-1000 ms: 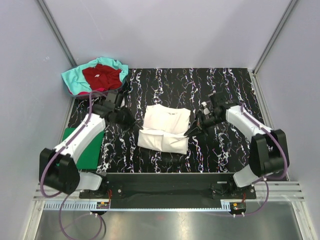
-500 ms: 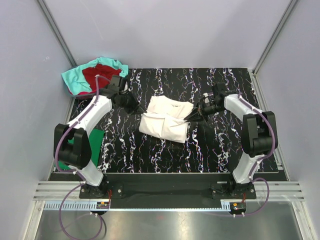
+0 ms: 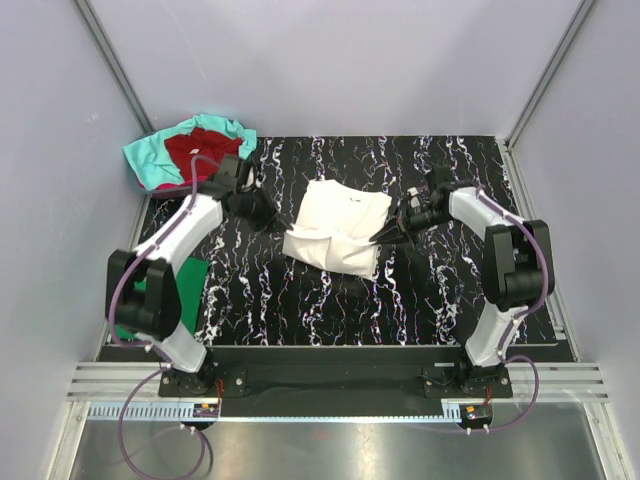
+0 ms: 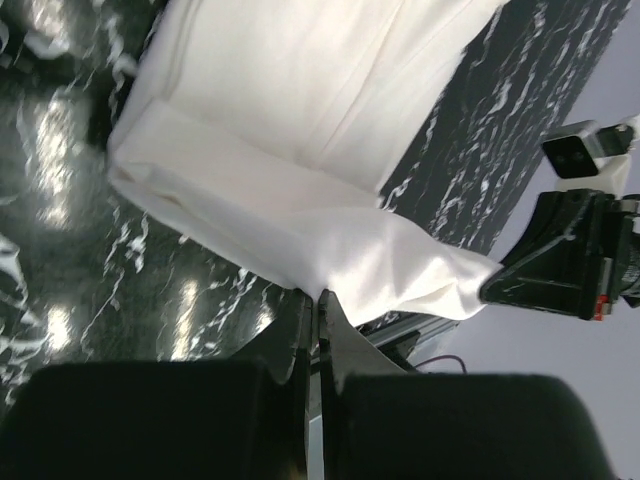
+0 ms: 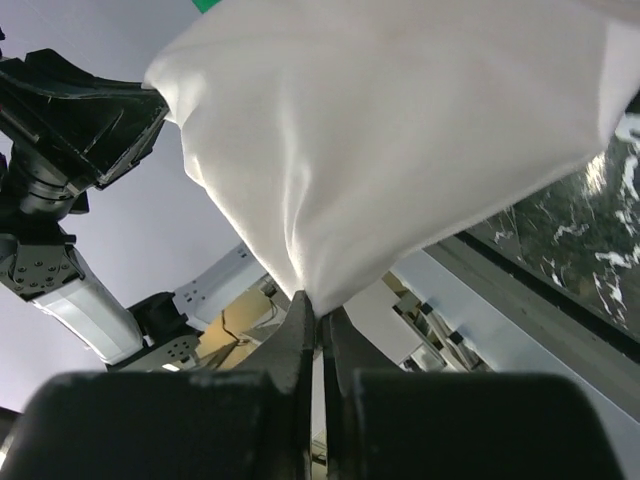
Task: Fold and stack the t-shirts
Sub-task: Fold the tshirt
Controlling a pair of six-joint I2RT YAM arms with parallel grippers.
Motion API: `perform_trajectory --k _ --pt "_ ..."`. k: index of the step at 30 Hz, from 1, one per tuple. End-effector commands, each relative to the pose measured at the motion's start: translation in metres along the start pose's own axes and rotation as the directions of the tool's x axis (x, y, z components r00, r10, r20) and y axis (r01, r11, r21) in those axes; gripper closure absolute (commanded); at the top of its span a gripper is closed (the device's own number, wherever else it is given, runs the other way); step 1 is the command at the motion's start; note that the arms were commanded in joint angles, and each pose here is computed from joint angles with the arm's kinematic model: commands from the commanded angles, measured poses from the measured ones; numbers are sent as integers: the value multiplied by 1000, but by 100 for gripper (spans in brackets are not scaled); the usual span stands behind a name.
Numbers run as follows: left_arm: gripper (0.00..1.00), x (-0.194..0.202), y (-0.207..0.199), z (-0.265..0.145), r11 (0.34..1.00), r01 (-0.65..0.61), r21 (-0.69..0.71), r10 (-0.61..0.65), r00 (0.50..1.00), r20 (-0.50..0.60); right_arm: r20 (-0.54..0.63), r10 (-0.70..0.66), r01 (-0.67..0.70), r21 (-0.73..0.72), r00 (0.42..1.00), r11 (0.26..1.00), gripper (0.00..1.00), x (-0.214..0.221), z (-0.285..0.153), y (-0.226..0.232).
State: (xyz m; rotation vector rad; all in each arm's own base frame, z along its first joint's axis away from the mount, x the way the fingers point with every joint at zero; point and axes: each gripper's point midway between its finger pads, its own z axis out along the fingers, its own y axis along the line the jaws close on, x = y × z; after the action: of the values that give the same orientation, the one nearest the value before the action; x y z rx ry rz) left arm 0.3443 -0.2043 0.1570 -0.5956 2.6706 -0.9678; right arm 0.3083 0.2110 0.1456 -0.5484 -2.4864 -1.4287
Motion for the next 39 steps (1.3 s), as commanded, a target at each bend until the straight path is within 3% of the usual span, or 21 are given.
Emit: perform_trajectory --k 1,18,27,32,34,39 --pt "100 32 14 -27 1000 -5 9 5 1000 -13 -7 -48 48 16 999 999 100 39 -9 -3" --pt "100 166 107 -96 997 63 -35 -64 997 -35 -142 -46 67 142 989 988 100 192 5 -74" --pt "100 208 124 -128 995 99 -15 -100 994 -44 -222 -2 45 188 975 981 100 261 3 -109" --pt "100 193 103 -136 997 73 6 -73 997 -20 -251 5 17 86 968 996 100 263 7 -88" --pt "100 180 89 -134 999 45 26 -45 999 -3 -269 38 -21 65 962 998 100 258 12 -75" --pt "100 128 38 -129 999 -31 43 29 998 51 -260 -25 33 27 965 999 100 227 14 -47"
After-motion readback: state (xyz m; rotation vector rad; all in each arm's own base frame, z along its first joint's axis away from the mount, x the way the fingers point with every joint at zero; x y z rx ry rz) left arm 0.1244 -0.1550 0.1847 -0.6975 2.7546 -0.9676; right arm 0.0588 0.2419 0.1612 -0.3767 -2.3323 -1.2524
